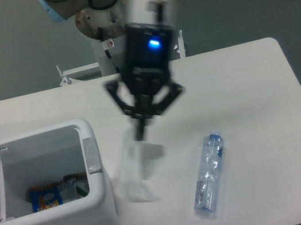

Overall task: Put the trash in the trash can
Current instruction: 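Lift the paper wrapper and carry it over the white bin, release, then move the open gripper over the clear plastic bottle and lower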

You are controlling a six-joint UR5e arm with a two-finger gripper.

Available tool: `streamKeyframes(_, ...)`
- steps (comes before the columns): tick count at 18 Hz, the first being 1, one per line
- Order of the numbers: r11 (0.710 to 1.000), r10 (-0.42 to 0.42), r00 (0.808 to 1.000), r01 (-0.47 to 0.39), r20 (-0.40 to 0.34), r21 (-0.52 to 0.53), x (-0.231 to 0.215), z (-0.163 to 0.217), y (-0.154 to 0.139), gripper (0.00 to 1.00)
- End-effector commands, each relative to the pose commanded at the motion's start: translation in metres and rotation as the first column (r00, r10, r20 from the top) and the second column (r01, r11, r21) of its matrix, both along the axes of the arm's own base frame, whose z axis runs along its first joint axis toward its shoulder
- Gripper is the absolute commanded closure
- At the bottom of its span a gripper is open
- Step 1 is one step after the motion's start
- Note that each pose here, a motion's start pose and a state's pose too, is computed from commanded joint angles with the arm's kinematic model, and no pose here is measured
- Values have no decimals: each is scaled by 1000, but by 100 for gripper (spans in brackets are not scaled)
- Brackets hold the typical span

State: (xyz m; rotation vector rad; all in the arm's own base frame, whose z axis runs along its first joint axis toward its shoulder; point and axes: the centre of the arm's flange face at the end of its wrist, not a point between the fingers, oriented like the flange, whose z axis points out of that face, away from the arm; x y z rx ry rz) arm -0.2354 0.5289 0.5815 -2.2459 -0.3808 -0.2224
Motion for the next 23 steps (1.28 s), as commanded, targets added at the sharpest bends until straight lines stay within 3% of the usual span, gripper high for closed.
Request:
streamKeyframes(2,999,-34,999,34,11,-13,18,-10,8,95)
streamKeyframes(3,999,-44,999,44,11,-16,22,-13,10,74)
streamKeyframes(4,999,-51,999,51,9,-18,25,-13,12,64)
streamKeyframes(5,998,-53,999,53,7,-18,25,-14,13,46)
streamKeyframes(6,998,-60,998,60,-2,-17,25,-13,13,21)
streamKeyframes(8,998,-68,998,68,-14,-14,24,-11,13,3)
streamKeyframes(13,1000,-23,999,23,-27,2,3,4,6,0)
streamKeyframes(15,997,71,997,-71,-20,16,-47,9,-10,0)
streamKeyframes(18,978,209,978,-209,20,25,-118,5,-23,0)
streamKeyframes(21,962,272,962,-272,25,-8,-167,-13,-37,0)
streamKeyframes(23,955,292,956,-293,-19,-52,-192,-32,-42,0)
